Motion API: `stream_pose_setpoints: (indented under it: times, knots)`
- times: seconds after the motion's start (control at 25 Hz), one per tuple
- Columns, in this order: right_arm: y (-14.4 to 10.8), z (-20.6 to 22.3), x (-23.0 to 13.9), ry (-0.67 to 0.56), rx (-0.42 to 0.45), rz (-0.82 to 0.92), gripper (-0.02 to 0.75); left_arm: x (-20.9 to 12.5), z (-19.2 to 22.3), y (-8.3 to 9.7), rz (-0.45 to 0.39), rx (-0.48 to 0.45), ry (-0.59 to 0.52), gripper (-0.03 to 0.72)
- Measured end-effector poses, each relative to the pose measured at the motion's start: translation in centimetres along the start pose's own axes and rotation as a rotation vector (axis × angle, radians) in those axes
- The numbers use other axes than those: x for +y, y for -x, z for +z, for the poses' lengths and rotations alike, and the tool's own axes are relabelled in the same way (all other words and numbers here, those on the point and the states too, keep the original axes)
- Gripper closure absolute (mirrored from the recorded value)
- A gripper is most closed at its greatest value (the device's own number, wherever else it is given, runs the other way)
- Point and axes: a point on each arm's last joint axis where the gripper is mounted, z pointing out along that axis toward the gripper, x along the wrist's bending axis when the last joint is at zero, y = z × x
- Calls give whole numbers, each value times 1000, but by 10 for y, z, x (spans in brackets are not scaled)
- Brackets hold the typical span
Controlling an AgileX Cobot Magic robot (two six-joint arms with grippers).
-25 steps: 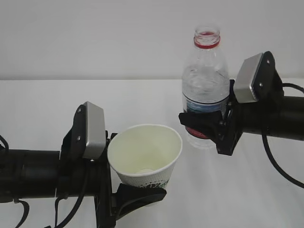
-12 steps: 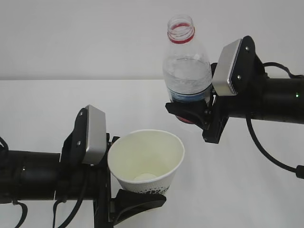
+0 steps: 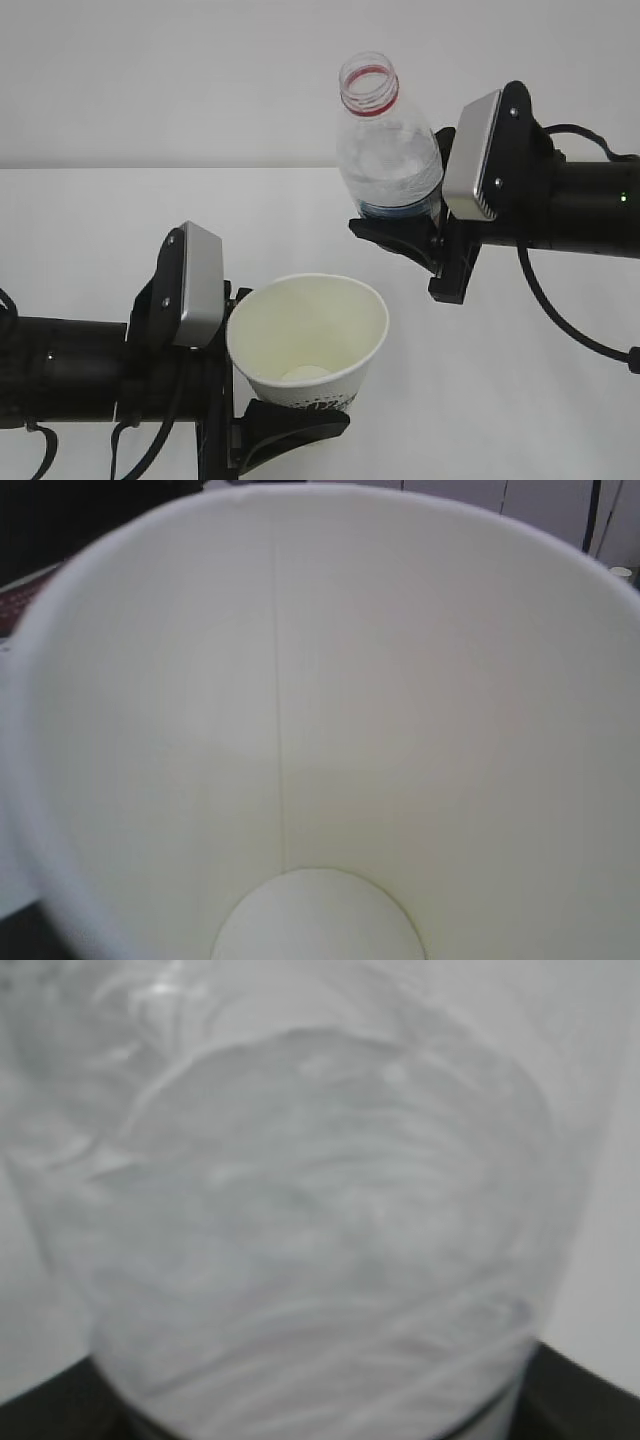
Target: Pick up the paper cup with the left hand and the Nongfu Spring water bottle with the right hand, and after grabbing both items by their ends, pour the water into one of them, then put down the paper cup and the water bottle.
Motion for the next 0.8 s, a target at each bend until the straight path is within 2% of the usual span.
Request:
stream_pose_setpoints:
  times: [0.44,0.8]
  knots:
    - [0,0,0,-1,1,-115,262,0,0,0,2,-2,-1,124]
    - [3,0,-1,-12,-31,-203,262,0,0,0,2,-2,-1,124]
